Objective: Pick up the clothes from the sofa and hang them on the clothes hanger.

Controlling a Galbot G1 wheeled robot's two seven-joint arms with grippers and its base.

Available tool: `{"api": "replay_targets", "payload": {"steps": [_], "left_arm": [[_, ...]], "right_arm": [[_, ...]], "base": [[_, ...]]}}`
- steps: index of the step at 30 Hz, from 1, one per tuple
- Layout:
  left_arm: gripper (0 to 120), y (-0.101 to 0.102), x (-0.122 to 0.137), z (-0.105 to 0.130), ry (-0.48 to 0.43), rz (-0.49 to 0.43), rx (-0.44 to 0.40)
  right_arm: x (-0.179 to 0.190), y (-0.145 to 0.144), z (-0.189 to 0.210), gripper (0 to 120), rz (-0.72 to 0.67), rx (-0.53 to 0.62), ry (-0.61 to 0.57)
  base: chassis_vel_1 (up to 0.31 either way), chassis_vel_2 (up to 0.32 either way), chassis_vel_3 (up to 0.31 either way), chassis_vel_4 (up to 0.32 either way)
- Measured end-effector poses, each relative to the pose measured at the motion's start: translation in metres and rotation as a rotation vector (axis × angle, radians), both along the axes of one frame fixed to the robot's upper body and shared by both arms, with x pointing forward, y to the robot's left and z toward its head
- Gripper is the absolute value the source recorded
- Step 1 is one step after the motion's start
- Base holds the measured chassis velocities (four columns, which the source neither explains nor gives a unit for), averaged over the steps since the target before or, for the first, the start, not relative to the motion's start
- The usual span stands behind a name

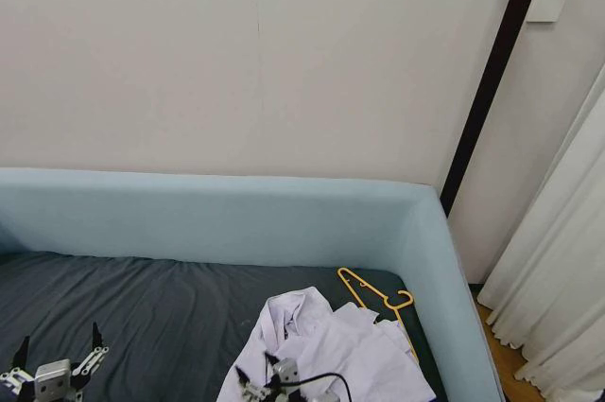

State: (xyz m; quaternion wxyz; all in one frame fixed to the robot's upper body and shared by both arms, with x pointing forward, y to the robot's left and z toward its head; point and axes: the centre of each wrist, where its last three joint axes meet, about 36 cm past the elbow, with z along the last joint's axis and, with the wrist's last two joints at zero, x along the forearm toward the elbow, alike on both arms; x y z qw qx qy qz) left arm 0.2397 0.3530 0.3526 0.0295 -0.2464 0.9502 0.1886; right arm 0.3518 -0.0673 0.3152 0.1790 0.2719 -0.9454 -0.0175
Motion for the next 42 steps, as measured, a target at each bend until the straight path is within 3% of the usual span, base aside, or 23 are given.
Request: {"api": "replay_targets", "payload": {"steps": [4,10,15,21,26,34,39,42], "left_arm": [[100,-0.003,0.0,-0.001,0.0,-0.004,-0.003],[100,-0.007,0.0,-0.003,0.0,-0.003,-0.011],[100,-0.008,0.0,-0.006,0.001,0.003,-0.015],[100,-0.009,-0.003,-0.008,0.006,0.01,-0.014],[100,-0.009,-0.008,-0.006,0.002,0.016,-0.011],[100,-0.009,-0.01,-0.006,-0.003,0.019,-0.006],[100,-0.014,-0.008,-0.007,-0.006,0.012,-0.012],[100,-0.018,-0.007,-0.008,-0.006,0.006,-0.017]], "right_arm": [[0.038,-0.014,-0.005,98,0.067,-0.107,0.016],[0.076,-0.026,-0.002,100,0.185,-0.183,0.072],[0.105,-0.029,-0.013,100,0.17,-0.244,0.015],[0.146,-0.031,-0.024,100,0.108,-0.356,0.07],[0.181,-0.037,-0.026,100,0.037,-0.384,0.117],[0.195,-0.04,-0.028,100,0.012,-0.476,0.222],[0.197,-0.05,-0.024,88,0.023,-0.52,0.274],[0.196,-0.059,-0.022,75,0.025,-0.524,0.278]], "base": [[0.0,0.0,0.0,0.0],[0.0,0.0,0.0,0.0],[0.0,0.0,0.0,0.0],[0.0,0.0,0.0,0.0],[0.0,0.0,0.0,0.0],[0.0,0.0,0.0,0.0],[0.0,0.0,0.0,0.0],[0.0,0.0,0.0,0.0]]}}
